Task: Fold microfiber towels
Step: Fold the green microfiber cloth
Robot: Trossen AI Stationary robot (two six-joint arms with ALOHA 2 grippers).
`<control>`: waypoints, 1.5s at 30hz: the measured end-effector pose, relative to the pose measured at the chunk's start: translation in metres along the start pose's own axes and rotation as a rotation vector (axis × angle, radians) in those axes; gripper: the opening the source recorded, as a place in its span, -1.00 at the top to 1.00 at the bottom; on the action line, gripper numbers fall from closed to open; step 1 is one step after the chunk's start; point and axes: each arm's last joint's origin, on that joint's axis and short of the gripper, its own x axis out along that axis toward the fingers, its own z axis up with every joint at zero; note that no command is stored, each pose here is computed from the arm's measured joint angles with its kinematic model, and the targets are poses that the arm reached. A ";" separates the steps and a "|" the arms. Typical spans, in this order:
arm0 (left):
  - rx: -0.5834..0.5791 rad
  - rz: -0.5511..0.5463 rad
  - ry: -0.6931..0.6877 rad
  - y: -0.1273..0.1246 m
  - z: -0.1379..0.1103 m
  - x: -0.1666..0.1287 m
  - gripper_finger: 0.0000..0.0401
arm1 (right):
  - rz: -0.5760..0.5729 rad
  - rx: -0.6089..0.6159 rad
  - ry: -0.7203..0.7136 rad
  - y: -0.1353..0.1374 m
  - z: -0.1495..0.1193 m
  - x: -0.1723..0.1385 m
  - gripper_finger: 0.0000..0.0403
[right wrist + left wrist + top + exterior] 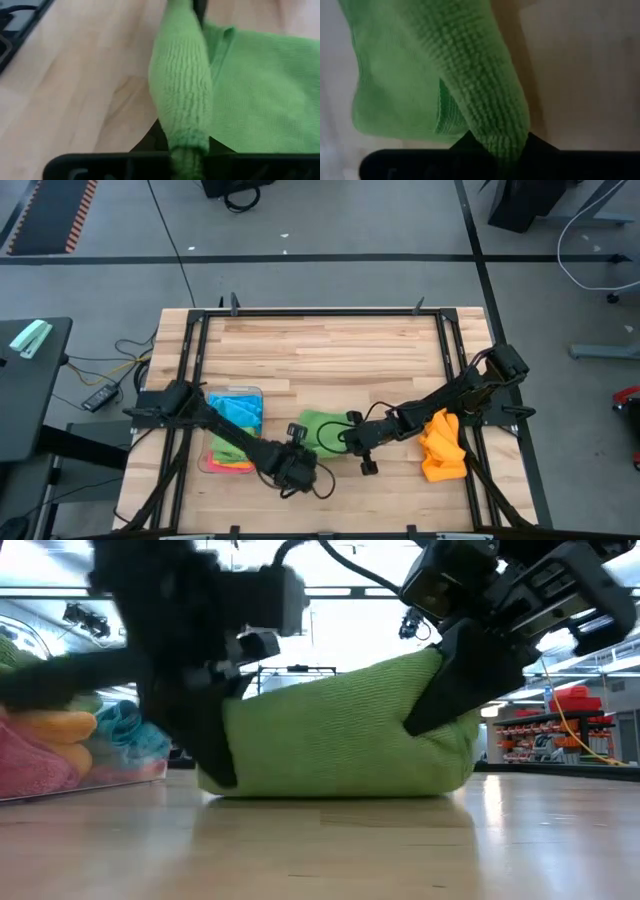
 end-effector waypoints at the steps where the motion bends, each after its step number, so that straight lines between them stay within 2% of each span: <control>1: 0.001 -0.035 -0.008 0.005 0.002 -0.005 0.93 | 0.013 -0.002 0.004 0.001 0.000 0.000 0.96; 4: -0.027 -0.150 -0.043 0.018 0.009 -0.016 0.84 | 0.040 -0.014 0.011 0.007 -0.002 0.000 0.96; 7: -0.030 -0.257 -0.043 0.028 0.011 -0.014 0.83 | 0.057 -0.035 0.020 0.015 -0.004 0.000 0.96; 11: -0.040 -0.317 -0.058 0.040 0.014 -0.011 0.93 | 0.081 -0.068 0.045 0.027 -0.010 0.001 0.94; 15: -0.065 -0.366 -0.072 0.050 0.016 -0.006 0.94 | 0.073 -0.072 0.080 0.030 -0.016 0.003 0.81; 22: -0.081 -0.364 -0.004 0.067 0.010 0.001 0.76 | 0.004 0.022 0.115 0.008 -0.015 0.003 0.69; 33: -0.116 -0.351 0.014 0.086 0.008 0.009 0.87 | -0.023 0.156 0.154 -0.006 -0.016 0.003 0.66; 45: -0.178 -0.335 0.021 0.105 0.006 0.016 0.65 | -0.040 0.271 0.184 -0.009 -0.017 -0.001 0.11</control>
